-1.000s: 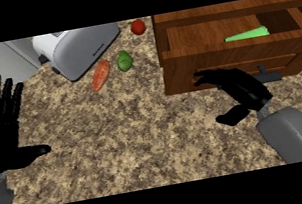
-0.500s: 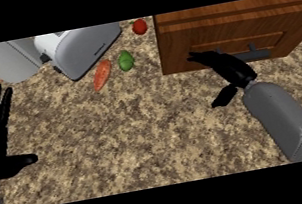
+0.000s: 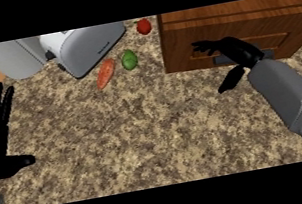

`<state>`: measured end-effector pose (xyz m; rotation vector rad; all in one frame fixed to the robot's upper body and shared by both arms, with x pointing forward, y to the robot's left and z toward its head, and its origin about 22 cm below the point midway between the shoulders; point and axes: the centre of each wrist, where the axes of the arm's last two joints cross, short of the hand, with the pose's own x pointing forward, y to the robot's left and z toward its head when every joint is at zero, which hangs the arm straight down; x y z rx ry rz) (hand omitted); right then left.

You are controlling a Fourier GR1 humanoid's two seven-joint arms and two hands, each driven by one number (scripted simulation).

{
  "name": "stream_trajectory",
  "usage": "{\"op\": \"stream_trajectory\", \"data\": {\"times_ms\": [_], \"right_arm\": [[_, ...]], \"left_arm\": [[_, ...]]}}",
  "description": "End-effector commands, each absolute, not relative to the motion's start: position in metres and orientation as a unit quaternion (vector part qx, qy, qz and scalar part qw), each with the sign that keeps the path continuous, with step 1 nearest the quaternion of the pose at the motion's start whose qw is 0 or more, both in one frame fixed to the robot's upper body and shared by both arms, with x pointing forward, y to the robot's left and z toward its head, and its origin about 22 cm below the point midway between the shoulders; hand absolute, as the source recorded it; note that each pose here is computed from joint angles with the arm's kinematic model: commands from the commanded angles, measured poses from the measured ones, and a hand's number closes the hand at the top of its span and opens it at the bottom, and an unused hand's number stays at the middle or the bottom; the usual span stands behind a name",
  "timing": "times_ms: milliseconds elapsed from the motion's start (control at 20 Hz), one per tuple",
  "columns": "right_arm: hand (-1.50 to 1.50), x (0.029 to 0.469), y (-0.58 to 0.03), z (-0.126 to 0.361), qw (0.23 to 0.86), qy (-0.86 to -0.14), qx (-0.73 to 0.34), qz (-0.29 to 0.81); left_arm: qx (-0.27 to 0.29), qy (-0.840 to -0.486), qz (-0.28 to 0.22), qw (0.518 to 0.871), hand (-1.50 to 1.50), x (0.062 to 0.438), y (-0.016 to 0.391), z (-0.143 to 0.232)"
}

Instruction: Pick up the cup, place it into the drawer and close the drawer

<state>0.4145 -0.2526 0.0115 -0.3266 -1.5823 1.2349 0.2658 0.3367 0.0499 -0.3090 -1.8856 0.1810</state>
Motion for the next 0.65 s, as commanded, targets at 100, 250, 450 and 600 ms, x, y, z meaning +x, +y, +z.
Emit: {"op": "stream_trajectory", "data": {"times_ms": [100, 250, 450, 600], "right_arm": [[-1.5, 0.427, -0.286, 0.034, 0.561, -0.641, -0.175, 0.494], [-1.5, 0.433, -0.295, 0.049, 0.572, -0.635, -0.175, 0.489], [-1.5, 0.433, -0.293, 0.048, 0.567, -0.638, -0.174, 0.491], [-1.5, 0.433, -0.305, 0.055, 0.57, -0.634, -0.173, 0.492]], "left_arm": [[-0.148, -0.803, 0.066, 0.574, -1.5, 0.267, 0.329, 0.046], [-0.136, -0.808, 0.062, 0.57, -1.5, 0.268, 0.327, 0.05], [-0.13, -0.807, 0.067, 0.572, -1.5, 0.268, 0.338, 0.047], [-0.144, -0.804, 0.055, 0.574, -1.5, 0.265, 0.327, 0.04]]}}
